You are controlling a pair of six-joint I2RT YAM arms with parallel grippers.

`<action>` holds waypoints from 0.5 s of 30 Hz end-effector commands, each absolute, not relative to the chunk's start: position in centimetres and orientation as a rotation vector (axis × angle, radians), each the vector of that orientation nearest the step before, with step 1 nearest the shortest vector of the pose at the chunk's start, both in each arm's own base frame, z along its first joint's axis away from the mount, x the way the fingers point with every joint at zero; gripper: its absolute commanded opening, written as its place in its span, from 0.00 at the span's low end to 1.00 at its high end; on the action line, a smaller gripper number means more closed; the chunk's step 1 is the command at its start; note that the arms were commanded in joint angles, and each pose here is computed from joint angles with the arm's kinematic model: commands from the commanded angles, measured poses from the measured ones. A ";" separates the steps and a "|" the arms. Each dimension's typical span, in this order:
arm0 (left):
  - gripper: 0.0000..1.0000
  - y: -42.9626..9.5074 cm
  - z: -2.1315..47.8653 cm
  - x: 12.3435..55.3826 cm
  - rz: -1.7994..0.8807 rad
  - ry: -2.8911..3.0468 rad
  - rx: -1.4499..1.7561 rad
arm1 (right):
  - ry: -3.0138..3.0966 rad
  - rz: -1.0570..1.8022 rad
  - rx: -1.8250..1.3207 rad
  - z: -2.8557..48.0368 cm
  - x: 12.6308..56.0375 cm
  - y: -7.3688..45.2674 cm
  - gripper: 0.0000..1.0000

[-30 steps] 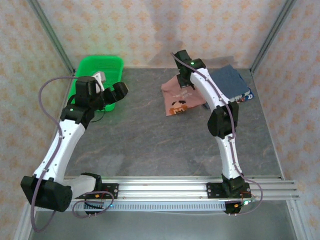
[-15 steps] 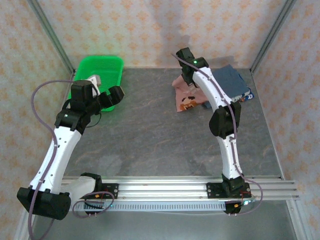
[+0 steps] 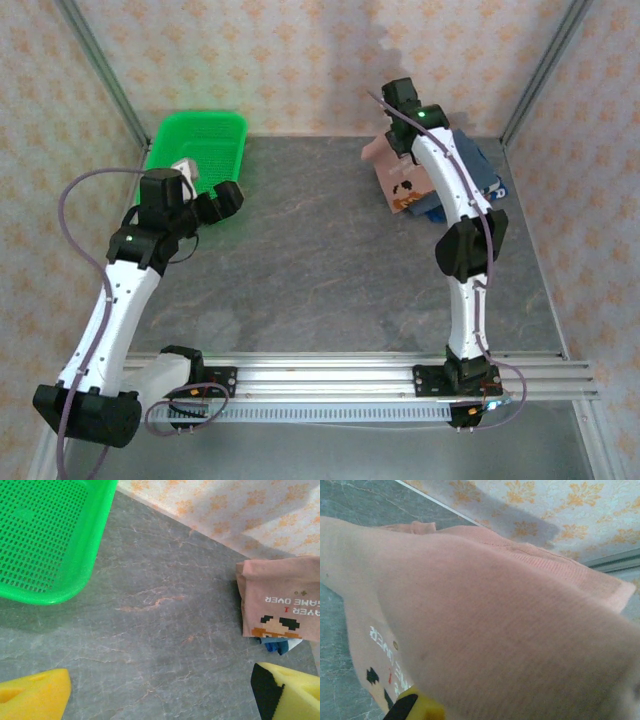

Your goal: Fold and stack the t-shirts

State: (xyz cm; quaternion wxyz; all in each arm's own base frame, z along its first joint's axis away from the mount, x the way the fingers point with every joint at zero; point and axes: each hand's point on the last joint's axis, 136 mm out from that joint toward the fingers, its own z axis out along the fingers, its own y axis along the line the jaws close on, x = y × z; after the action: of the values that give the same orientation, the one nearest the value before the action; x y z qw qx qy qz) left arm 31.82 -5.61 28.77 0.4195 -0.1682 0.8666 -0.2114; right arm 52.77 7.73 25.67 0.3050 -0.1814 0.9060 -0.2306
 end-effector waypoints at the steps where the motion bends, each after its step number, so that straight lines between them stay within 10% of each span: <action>1: 0.94 -4.6 28.2 30.9 -0.465 2.187 -0.427 | 2.331 -0.603 -0.441 29.2 52.3 6.6 0.00; 15: 0.95 -4.1 28.2 30.3 -0.414 2.216 -0.409 | 2.329 -0.607 -0.328 30.4 52.4 1.6 0.00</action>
State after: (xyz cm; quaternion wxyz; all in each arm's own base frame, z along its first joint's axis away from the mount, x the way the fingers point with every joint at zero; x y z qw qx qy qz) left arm 30.93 -5.12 28.29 0.4135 -0.1613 0.8755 -0.1910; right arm 52.95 3.33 26.50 0.3070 -0.1521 0.9123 -0.2244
